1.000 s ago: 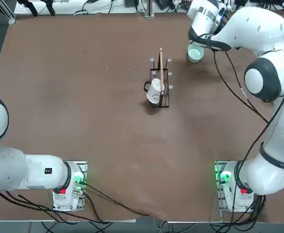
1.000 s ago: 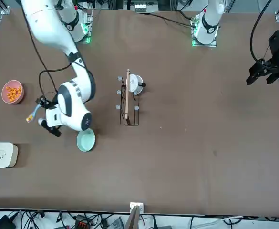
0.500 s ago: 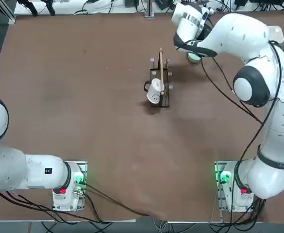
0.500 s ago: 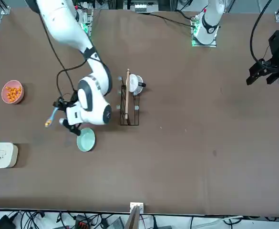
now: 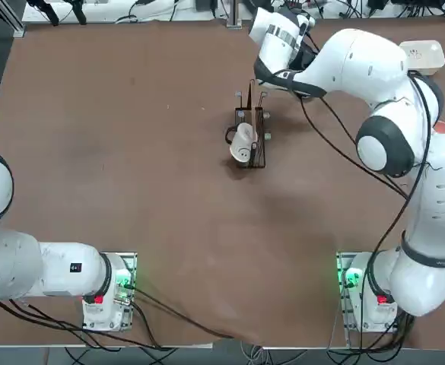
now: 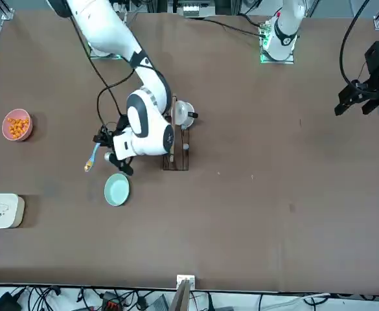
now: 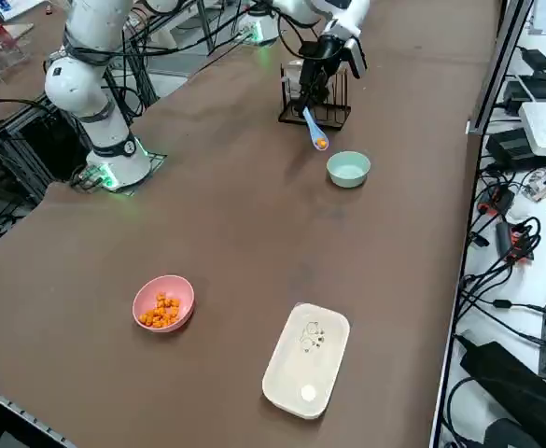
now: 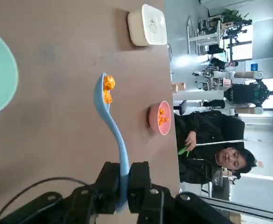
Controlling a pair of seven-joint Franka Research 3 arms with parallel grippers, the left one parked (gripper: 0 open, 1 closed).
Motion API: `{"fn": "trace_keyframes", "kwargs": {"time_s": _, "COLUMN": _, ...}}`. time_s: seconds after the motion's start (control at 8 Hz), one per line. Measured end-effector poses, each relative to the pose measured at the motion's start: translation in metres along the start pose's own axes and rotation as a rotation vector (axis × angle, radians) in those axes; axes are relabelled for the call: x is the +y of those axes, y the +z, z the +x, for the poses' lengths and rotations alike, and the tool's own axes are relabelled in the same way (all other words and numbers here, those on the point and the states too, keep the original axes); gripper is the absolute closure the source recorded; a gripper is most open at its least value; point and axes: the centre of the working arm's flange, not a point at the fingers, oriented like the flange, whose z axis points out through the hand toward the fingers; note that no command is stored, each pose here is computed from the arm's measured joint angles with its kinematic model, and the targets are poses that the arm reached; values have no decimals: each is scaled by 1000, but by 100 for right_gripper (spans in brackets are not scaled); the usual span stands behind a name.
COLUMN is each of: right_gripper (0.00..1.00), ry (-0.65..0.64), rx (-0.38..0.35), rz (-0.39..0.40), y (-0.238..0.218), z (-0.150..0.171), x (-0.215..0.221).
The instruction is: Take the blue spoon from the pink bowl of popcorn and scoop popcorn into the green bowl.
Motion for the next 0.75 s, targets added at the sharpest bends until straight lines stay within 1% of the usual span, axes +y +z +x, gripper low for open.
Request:
{"fn": "trace_keyframes", "kwargs": {"time_s": 0.38, "right_gripper": 87, "ry": 1, "rx": 47, "rz": 26, "y": -13, "z": 1, "x": -30}}
{"fn": "trace_keyframes", "kwargs": {"time_s": 0.5, "right_gripper": 87, "ry": 2, "rx": 70, "rz": 46, "y": -19, "z": 2, "x": -38}}
{"fn": "trace_keyframes", "kwargs": {"time_s": 0.75, "right_gripper": 87, "ry": 11, "rx": 100, "rz": 101, "y": -32, "z": 6, "x": -42}}
